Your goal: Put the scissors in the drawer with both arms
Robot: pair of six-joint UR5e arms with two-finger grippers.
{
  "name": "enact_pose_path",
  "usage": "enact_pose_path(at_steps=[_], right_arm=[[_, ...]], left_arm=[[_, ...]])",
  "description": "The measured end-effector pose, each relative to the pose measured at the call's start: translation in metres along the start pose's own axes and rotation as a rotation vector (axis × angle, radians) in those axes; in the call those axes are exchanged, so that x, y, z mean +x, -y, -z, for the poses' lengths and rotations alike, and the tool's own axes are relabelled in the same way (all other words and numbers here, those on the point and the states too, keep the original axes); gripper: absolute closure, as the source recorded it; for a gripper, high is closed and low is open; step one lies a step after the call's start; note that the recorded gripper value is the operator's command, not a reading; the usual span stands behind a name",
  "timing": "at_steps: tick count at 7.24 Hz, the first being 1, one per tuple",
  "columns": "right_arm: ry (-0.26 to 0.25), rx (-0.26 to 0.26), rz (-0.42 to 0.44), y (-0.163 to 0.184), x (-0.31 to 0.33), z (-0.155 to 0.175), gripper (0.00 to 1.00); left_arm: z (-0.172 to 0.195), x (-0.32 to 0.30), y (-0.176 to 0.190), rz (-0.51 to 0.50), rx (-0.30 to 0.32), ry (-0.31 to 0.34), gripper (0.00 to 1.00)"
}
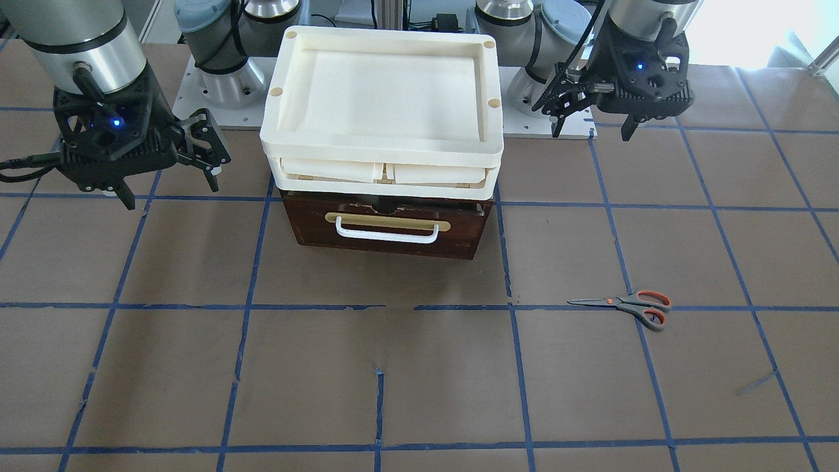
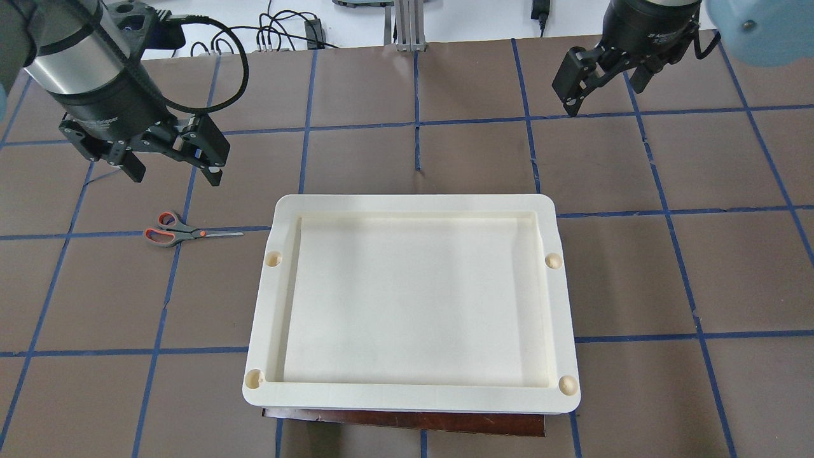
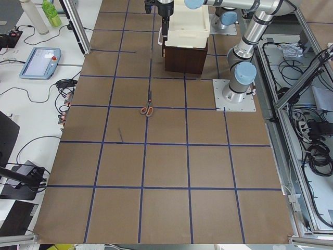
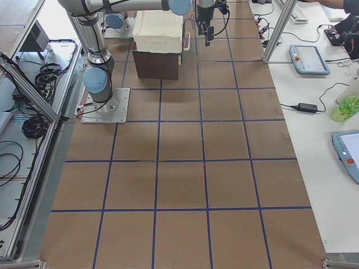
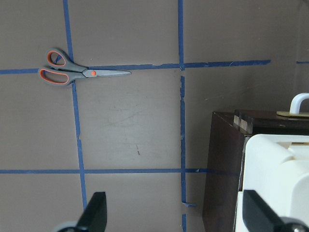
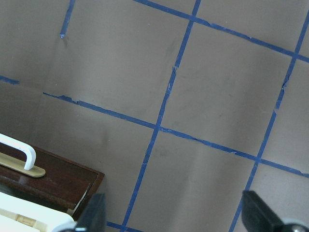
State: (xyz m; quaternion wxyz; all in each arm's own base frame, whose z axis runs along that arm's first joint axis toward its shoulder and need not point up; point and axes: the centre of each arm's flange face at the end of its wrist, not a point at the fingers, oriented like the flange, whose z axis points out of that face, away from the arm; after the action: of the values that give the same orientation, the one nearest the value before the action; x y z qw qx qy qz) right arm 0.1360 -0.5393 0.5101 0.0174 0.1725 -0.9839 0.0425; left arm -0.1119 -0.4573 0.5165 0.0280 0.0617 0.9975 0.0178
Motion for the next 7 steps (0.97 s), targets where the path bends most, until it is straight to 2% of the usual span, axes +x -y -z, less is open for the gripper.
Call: enact_pose_path(at_steps=[2,3,4,6,7], right_arm=[[-0.01,0.054,0.118,0.027,-0.016,-0.005,0.0],[-0.012,0.06,0.177,0.044,-0.029,-0.012,0.0],[-0.008,0.056,0.235,0.062,-0.039,-0.025,0.0],[0.004,0.041,0.398,0.084,-0.052,-0.055,0.0],[0.031,0.02,0.475,0.091,-0.06,-0.075,0.0]], left_arm=[[-0.011,-0.015,0.004,-0.144,-0.011,-0.004,0.0],[-0.025,-0.032,0.01,-0.21,-0.017,-0.008,0.0],[-0.043,-0.051,0.018,-0.281,-0.022,-0.006,0.0],[-0.084,-0.083,0.036,-0.461,-0.046,0.039,0.0],[-0.107,-0.103,0.043,-0.548,-0.065,0.042,0.01]])
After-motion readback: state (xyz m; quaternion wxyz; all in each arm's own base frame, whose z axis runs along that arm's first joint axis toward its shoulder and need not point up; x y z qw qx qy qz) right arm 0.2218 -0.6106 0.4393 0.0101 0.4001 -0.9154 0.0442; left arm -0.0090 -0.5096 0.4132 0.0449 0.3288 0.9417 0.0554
